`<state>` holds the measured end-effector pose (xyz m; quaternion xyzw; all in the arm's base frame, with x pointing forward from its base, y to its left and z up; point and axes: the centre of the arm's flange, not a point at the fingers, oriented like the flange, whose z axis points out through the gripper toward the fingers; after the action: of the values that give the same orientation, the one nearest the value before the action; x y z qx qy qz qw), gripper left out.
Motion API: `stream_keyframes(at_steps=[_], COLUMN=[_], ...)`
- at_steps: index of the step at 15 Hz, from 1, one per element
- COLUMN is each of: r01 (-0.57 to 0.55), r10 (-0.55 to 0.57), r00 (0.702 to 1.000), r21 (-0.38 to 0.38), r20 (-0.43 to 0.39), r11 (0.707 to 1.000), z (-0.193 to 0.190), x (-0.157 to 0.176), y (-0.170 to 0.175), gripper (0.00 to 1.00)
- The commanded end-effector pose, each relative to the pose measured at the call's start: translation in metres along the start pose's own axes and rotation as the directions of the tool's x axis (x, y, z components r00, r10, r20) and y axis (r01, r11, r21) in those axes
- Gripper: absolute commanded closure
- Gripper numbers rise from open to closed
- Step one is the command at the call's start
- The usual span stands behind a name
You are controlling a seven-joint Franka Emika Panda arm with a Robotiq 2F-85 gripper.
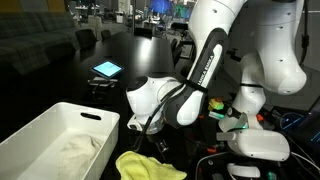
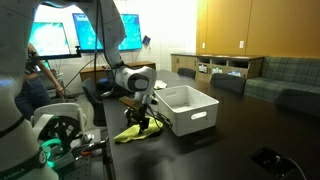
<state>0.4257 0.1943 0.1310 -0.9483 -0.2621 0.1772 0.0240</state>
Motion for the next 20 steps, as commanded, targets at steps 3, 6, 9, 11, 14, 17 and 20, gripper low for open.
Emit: stream_keyframes(at_steps=[3, 6, 9, 11, 14, 17, 20], r01=[-0.058, -0.107, -0.139, -0.142, -0.163, -0.172, -0.179], r10=[0.058, 0.108, 0.143, 0.146, 0.169, 0.179, 0.185], r00=[0.998, 0.992, 0.985, 0.984, 0.98, 0.977, 0.975], r21=[0.013, 0.029, 0.047, 0.052, 0.059, 0.062, 0.057], r20=[-0.032, -0.061, -0.093, -0.097, -0.108, -0.118, -0.125], r11=[0.998, 0.994, 0.989, 0.989, 0.985, 0.983, 0.982], z=[0.013, 0.023, 0.033, 0.04, 0.049, 0.059, 0.062], x=[0.01, 0.024, 0.033, 0.035, 0.039, 0.043, 0.047], y=[-0.015, -0.015, -0.016, -0.018, -0.02, -0.018, -0.015], gripper=[0.0, 0.0, 0.0, 0.0, 0.0, 0.0, 0.0])
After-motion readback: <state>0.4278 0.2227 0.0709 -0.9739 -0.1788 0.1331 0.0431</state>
